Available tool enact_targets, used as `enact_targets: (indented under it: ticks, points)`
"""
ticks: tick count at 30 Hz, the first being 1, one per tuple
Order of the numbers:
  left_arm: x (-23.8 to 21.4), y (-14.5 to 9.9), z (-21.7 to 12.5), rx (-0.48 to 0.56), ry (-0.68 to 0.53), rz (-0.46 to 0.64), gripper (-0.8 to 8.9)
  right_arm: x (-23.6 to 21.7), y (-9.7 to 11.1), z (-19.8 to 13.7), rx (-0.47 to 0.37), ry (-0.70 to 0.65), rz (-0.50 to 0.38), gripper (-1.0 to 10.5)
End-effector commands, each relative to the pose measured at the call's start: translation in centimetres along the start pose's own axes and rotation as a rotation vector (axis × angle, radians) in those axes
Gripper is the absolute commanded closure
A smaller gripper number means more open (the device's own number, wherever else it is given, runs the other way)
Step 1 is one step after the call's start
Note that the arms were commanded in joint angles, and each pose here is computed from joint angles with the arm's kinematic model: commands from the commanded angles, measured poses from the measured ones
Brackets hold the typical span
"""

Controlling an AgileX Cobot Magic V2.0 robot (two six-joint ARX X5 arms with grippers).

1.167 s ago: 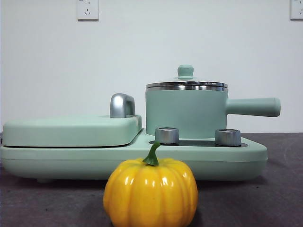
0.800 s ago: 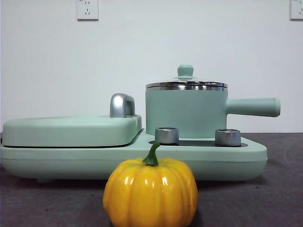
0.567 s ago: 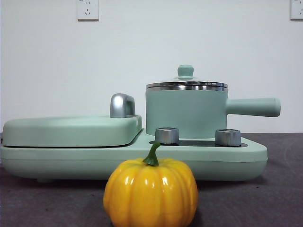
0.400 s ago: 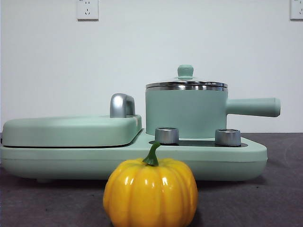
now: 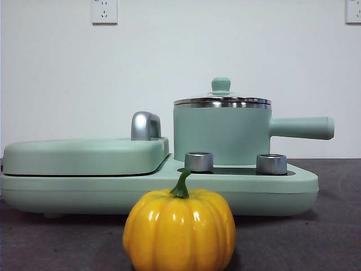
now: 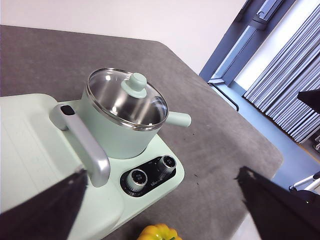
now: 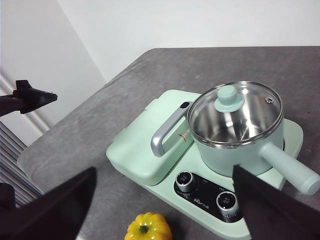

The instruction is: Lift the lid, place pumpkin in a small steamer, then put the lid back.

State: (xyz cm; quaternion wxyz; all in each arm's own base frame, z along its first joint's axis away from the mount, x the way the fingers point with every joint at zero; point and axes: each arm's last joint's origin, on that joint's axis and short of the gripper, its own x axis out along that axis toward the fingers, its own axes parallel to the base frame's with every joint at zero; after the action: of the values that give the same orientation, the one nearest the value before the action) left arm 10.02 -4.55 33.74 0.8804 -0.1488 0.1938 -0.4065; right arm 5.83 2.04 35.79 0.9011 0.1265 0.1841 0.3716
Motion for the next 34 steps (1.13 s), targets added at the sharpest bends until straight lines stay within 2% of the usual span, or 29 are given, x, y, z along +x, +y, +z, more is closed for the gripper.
enact_targets:
  ticks: [1,9,17,25,34]
  points:
    - [-0.1,-0.3,0.5,0.015,-0.020,-0.008,2.90,-0.2,0.2,0.4,-0.025,-0.013,0.000,4.8]
    - [1.5,0.7,0.8,-0.046,0.041,0.000,2.91,-0.2,0.2,0.4,-0.026,-0.013,0.001,4.8]
    - [5.5,2.1,3.4,-0.055,0.139,0.010,3.23,-0.2,0.2,0.4,-0.025,-0.013,0.001,4.9]
    - [11.3,2.5,6.7,0.008,0.230,-0.011,3.26,-0.2,0.2,0.4,-0.025,-0.013,0.000,4.9]
    - [19.1,1.1,8.9,0.199,0.294,0.054,3.26,-0.2,0.2,0.4,-0.024,-0.013,0.001,4.9]
